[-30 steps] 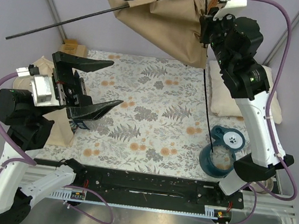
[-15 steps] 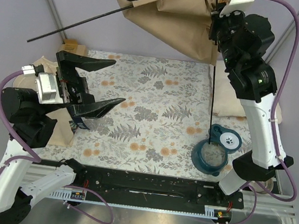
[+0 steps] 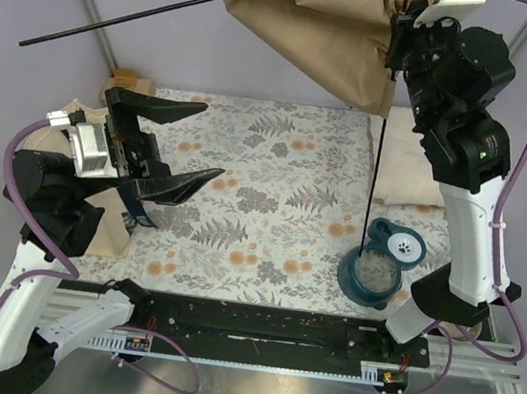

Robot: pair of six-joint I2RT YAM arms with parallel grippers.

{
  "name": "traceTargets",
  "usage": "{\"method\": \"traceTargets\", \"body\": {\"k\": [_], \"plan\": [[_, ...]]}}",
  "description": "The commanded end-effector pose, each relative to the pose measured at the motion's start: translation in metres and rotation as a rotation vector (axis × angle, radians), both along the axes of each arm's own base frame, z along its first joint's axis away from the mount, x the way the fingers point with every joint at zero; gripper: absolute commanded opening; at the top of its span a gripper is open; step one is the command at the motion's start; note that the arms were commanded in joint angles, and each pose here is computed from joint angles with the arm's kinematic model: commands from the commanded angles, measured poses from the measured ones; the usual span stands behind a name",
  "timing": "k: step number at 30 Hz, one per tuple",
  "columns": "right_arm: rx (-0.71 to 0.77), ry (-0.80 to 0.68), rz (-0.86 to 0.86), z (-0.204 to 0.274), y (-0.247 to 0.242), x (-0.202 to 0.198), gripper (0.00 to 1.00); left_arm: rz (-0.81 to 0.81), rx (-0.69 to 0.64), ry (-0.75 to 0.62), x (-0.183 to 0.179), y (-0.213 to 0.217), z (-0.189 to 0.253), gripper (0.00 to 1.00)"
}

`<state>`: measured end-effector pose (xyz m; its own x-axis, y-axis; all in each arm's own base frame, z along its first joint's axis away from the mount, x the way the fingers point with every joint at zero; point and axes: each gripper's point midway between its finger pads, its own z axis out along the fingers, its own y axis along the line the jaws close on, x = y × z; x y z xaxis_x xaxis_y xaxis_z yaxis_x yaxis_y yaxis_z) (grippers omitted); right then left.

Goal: Set up the pet tent

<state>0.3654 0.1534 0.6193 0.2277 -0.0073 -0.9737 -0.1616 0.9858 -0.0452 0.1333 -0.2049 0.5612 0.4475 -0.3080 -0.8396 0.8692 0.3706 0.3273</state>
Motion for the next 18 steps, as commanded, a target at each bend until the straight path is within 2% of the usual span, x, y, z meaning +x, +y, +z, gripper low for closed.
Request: {"method": "traceTargets", "body": {"k": [1, 12, 17, 18], "plan": [[0.166, -0.116, -0.009, 0.047, -0.026, -0.037, 0.00, 0.014, -0.027, -0.022, 0.002, 0.001, 0.006, 0.99], [0.319, -0.067, -0.042, 0.043, -0.037, -0.042, 0.00, 0.010, -0.037, -0.001, 0.005, 0.000, 0.006, 0.99], [0.318, -0.101, -0.015, 0.053, -0.035, -0.045, 0.00, 0.007, -0.043, 0.007, 0.005, 0.000, 0.006, 0.99], [0.281, -0.115, -0.014, 0.055, -0.035, -0.046, 0.00, 0.003, -0.043, 0.010, 0.005, -0.001, 0.005, 0.99]]}}
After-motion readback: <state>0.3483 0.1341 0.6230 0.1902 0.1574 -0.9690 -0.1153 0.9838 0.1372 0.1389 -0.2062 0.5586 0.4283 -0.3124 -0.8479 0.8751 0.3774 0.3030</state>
